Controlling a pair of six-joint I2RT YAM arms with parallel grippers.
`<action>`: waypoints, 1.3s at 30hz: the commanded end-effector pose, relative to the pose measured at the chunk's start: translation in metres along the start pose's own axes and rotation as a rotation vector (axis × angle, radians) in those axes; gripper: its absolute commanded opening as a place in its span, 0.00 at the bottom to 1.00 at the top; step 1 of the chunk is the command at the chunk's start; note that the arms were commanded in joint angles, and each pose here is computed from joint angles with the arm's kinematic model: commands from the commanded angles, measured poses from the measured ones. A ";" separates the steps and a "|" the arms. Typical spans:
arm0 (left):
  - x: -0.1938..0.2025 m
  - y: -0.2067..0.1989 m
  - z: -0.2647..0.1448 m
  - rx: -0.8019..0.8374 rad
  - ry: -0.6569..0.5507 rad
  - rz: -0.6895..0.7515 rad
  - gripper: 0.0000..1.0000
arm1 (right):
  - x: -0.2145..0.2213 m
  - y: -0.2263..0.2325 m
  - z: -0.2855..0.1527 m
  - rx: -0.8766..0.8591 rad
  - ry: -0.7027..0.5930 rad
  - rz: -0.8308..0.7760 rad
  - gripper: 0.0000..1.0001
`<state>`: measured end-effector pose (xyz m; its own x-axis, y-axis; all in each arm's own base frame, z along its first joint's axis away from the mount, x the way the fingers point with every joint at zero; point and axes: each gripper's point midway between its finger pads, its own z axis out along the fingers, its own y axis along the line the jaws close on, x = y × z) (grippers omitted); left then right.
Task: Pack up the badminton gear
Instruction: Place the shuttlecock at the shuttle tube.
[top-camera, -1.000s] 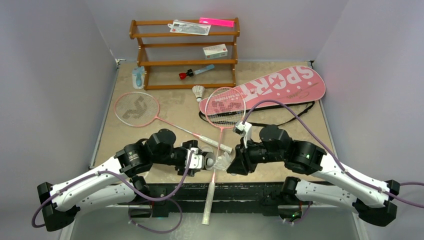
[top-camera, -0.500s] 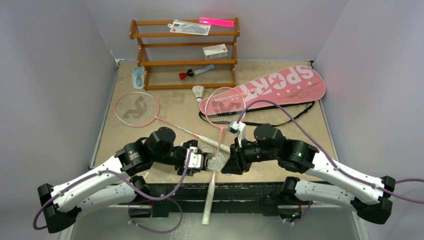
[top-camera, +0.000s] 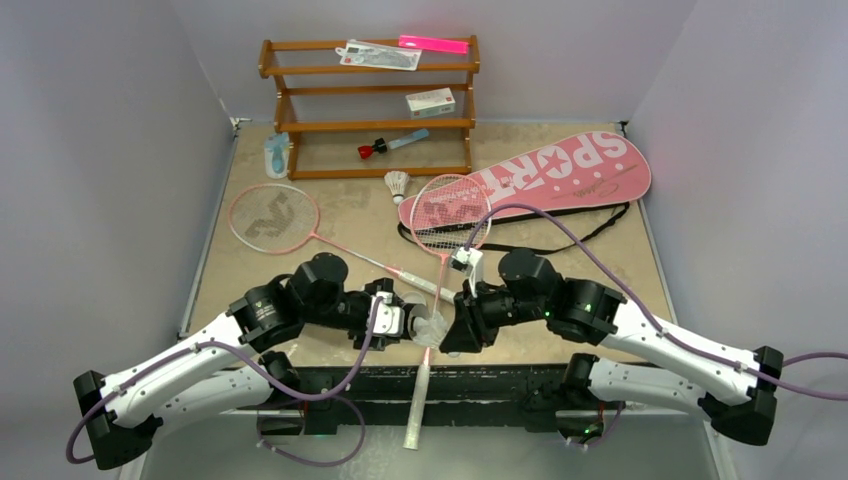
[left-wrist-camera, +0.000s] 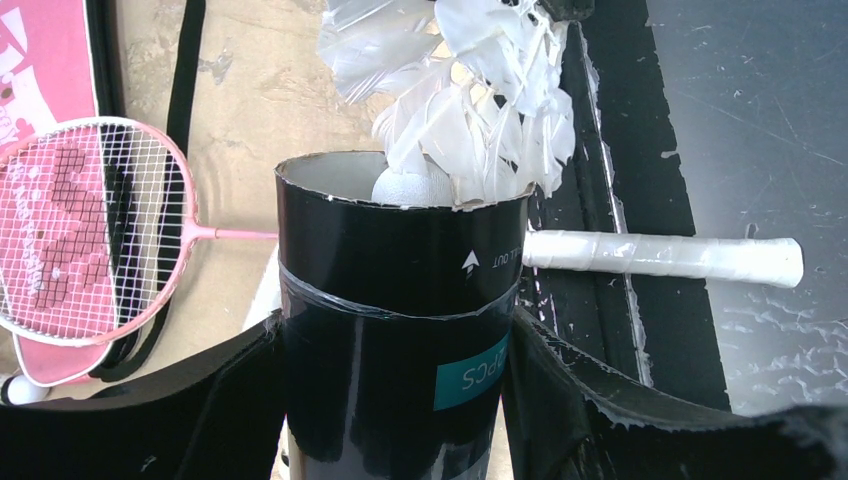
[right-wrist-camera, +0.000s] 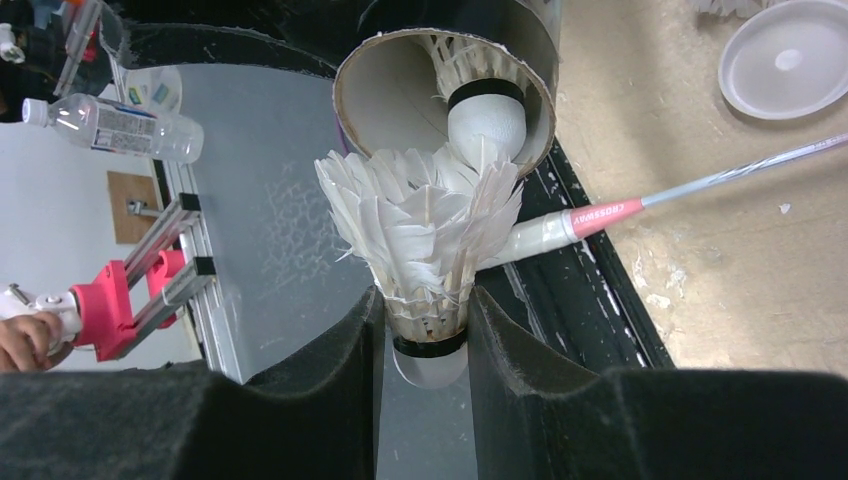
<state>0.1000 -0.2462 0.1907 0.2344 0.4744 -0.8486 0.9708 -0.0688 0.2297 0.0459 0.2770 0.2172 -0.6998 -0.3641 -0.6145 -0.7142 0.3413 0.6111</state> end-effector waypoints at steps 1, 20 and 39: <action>-0.018 0.005 -0.003 -0.007 -0.059 0.034 0.36 | 0.002 0.004 0.003 -0.034 0.015 0.004 0.32; -0.019 -0.014 -0.002 0.101 -0.084 0.068 0.36 | -0.004 0.015 -0.018 -0.017 -0.008 0.026 0.29; -0.004 -0.014 0.008 0.133 -0.025 0.029 0.36 | 0.011 0.021 -0.020 -0.023 0.111 0.101 0.24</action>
<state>0.0848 -0.2476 0.1738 0.2305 0.4922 -0.8394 0.9706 -0.1772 0.1626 0.0275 0.2618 0.2171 -0.7600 -0.4255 -0.4912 -0.6436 0.3874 0.6601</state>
